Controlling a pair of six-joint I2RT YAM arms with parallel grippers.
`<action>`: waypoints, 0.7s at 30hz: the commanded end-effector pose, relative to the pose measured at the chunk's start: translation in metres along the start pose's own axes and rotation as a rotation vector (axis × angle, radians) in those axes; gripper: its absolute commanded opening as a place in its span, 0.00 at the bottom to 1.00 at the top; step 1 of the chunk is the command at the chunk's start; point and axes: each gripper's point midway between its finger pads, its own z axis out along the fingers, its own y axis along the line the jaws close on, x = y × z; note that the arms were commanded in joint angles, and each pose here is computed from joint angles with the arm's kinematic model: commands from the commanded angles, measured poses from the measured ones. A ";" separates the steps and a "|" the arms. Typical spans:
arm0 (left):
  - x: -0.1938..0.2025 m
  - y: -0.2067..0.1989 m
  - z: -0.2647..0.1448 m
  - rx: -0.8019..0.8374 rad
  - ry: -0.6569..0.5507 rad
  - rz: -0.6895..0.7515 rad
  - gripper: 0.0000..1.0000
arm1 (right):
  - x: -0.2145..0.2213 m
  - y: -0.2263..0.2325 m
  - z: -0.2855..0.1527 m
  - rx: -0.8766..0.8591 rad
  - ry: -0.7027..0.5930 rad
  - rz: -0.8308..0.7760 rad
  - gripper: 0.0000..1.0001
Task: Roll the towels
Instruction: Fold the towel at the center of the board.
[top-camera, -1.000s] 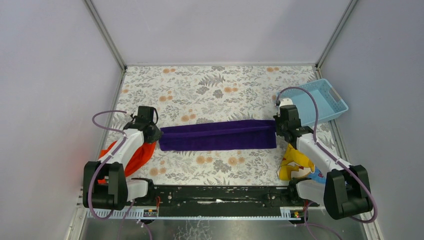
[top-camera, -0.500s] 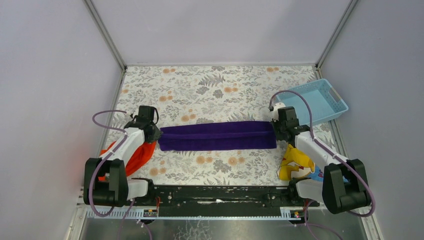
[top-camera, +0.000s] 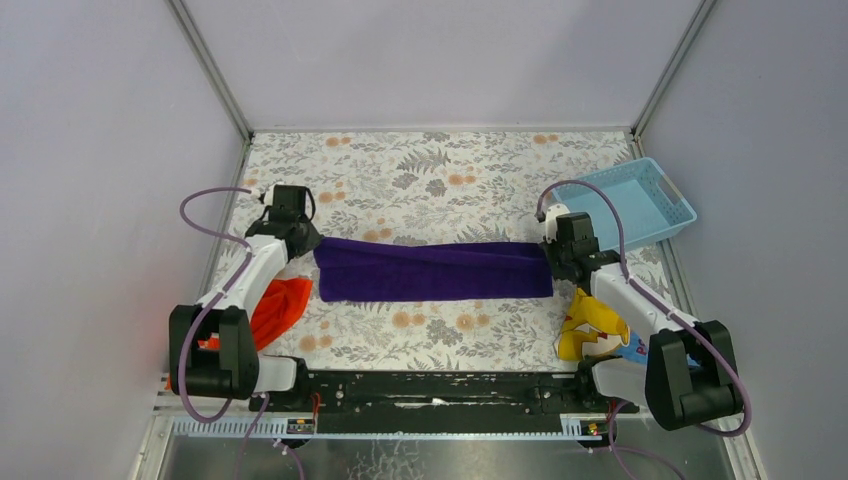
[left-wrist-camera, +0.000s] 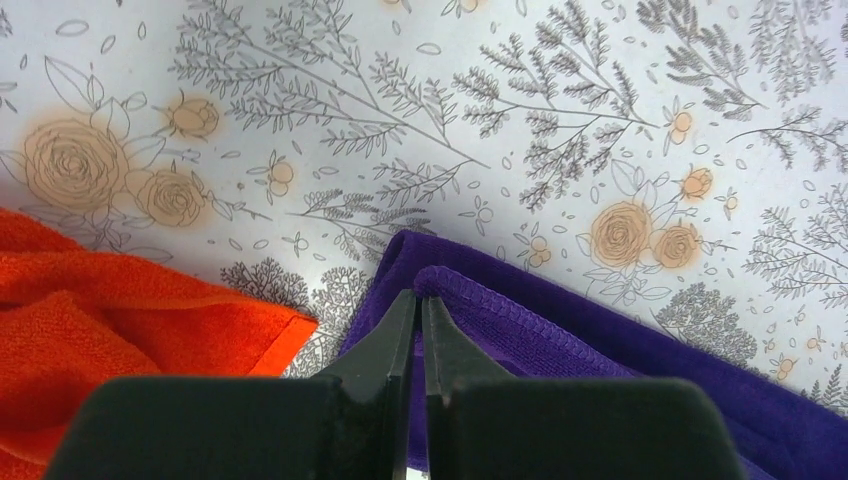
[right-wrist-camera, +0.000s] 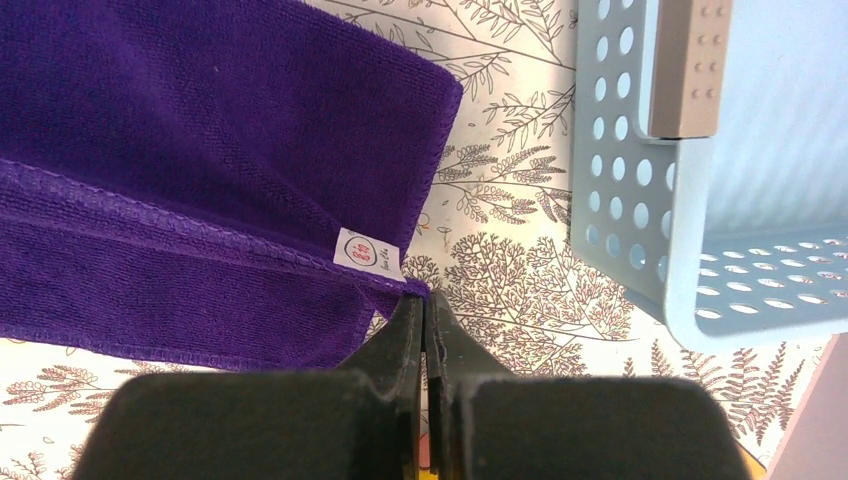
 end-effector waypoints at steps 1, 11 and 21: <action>-0.028 0.005 -0.004 -0.023 -0.111 0.009 0.00 | -0.022 -0.020 -0.011 0.081 -0.065 -0.002 0.00; -0.076 -0.018 -0.015 0.028 -0.235 0.029 0.00 | -0.055 -0.034 -0.017 0.136 -0.164 -0.021 0.00; -0.067 -0.012 -0.019 0.018 -0.221 0.006 0.00 | -0.072 -0.047 -0.031 0.186 -0.206 -0.052 0.00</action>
